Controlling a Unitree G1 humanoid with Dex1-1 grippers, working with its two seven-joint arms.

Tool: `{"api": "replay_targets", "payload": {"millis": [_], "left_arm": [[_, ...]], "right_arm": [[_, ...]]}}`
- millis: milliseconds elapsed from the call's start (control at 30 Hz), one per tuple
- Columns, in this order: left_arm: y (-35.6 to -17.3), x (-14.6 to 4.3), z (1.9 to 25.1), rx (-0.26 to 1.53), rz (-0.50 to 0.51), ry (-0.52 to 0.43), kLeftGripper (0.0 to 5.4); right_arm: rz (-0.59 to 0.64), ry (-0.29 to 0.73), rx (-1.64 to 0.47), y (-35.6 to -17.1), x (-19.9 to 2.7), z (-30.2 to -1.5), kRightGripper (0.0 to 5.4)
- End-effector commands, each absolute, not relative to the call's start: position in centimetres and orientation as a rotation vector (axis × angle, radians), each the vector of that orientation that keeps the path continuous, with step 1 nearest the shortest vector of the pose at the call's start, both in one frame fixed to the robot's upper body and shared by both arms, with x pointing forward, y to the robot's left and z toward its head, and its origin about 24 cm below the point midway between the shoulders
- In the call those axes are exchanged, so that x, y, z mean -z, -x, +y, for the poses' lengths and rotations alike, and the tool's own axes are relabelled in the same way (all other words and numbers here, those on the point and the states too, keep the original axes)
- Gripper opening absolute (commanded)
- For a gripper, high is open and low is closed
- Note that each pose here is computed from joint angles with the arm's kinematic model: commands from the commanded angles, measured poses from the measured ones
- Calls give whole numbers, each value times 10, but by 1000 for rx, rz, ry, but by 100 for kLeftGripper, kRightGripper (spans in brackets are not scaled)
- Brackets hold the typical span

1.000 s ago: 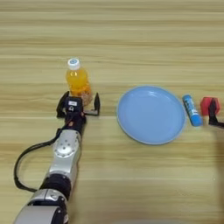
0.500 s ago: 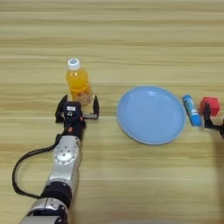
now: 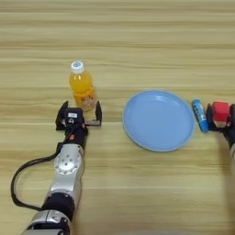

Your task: Move the objects on the table

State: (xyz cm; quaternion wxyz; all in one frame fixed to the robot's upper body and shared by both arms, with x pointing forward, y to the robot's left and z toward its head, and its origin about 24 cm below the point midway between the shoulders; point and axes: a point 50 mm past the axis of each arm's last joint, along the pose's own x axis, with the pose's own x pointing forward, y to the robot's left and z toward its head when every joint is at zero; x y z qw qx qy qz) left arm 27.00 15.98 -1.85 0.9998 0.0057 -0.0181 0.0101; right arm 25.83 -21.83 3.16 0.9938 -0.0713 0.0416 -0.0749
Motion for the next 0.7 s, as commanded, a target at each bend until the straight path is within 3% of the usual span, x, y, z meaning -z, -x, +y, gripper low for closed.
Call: {"api": "replay_targets", "payload": {"millis": [33, 700], "left_arm": [[-267, 21, 160, -24, -25, -11, 535], [-267, 22, 160, -19, -17, -14, 535]], "right_arm": [[83, 151, 147, -265, -31, -221, 540], [112, 116, 173, -272, -20, -229, 540]]}}
